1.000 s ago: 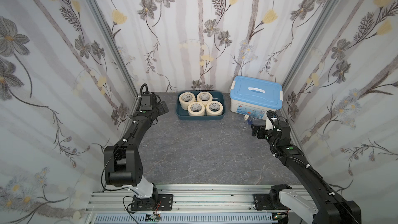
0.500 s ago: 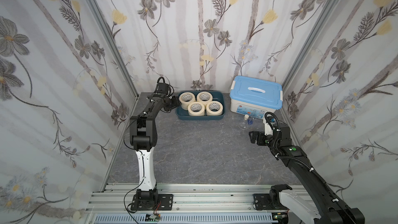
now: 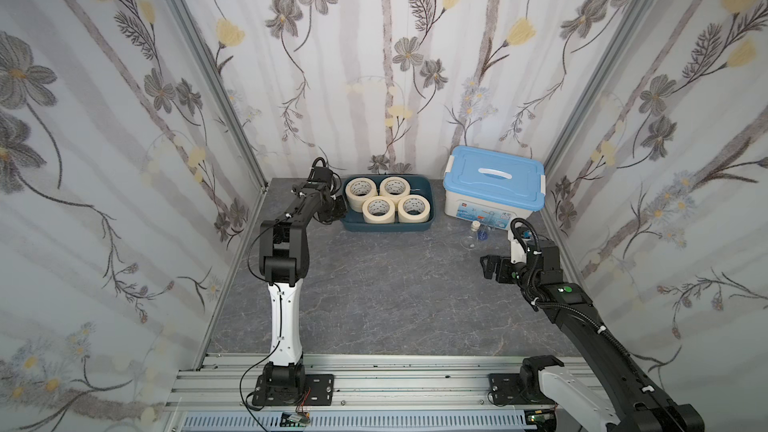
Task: Take out the art tape in the storage box
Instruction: Move the storage box to the center of the board.
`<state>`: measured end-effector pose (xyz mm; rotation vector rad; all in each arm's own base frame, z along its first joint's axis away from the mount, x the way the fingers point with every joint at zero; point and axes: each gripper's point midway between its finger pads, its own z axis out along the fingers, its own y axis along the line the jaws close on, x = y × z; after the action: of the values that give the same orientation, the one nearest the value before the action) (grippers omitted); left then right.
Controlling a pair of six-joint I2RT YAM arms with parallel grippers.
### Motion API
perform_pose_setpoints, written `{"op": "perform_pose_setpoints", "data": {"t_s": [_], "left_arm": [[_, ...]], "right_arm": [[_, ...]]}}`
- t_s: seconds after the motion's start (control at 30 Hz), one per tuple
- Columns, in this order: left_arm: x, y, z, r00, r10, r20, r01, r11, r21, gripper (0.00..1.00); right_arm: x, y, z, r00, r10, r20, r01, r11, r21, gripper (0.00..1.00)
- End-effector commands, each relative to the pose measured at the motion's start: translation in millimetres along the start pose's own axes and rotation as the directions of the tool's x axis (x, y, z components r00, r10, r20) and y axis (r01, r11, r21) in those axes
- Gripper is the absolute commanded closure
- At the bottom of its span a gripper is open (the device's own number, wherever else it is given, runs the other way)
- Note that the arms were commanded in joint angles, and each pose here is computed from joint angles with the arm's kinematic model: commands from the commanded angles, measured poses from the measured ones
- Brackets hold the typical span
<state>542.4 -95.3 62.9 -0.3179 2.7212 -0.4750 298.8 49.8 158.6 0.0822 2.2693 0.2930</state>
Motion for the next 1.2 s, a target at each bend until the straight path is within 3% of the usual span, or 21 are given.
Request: {"op": "perform_pose_setpoints", "data": {"t_s": [0.0, 0.1, 0.3, 0.67, 0.87, 1.17], "left_arm": [[-0.3, -2.1, -12.8, 0.999, 0.045, 0.017, -0.045, 0.999, -0.022, 0.90], [1.6, -6.2, -20.5, 0.997, 0.065, 0.031, -0.064, 0.998, -0.024, 0.98], [14.0, -12.8, -37.5, 0.994, 0.092, 0.062, -0.091, 0.996, -0.008, 1.00], [82.5, -38.3, -40.8, 0.988, 0.147, 0.044, -0.149, 0.988, 0.032, 1.00], [113.7, -50.8, -32.3, 0.990, 0.142, 0.017, -0.142, 0.990, 0.015, 1.00], [133.4, -56.6, -26.4, 0.999, 0.032, 0.033, -0.033, 0.999, 0.009, 1.00]], "right_arm": [[-4.0, 1.3, -1.8, 1.000, 0.014, 0.009, -0.014, 1.000, -0.003, 0.00], [-4.6, 3.0, -2.9, 1.000, 0.011, 0.011, -0.010, 1.000, -0.011, 0.00], [-5.3, 4.4, -6.2, 1.000, -0.008, 0.012, 0.008, 1.000, -0.017, 0.00], [-9.5, 15.9, -8.7, 1.000, -0.004, -0.002, 0.004, 0.997, -0.072, 0.00], [-11.0, 22.0, -7.1, 1.000, 0.007, -0.030, -0.010, 0.995, -0.098, 0.00], [-8.6, 24.8, -3.9, 0.998, 0.015, -0.062, -0.022, 0.994, -0.108, 0.00]]}}
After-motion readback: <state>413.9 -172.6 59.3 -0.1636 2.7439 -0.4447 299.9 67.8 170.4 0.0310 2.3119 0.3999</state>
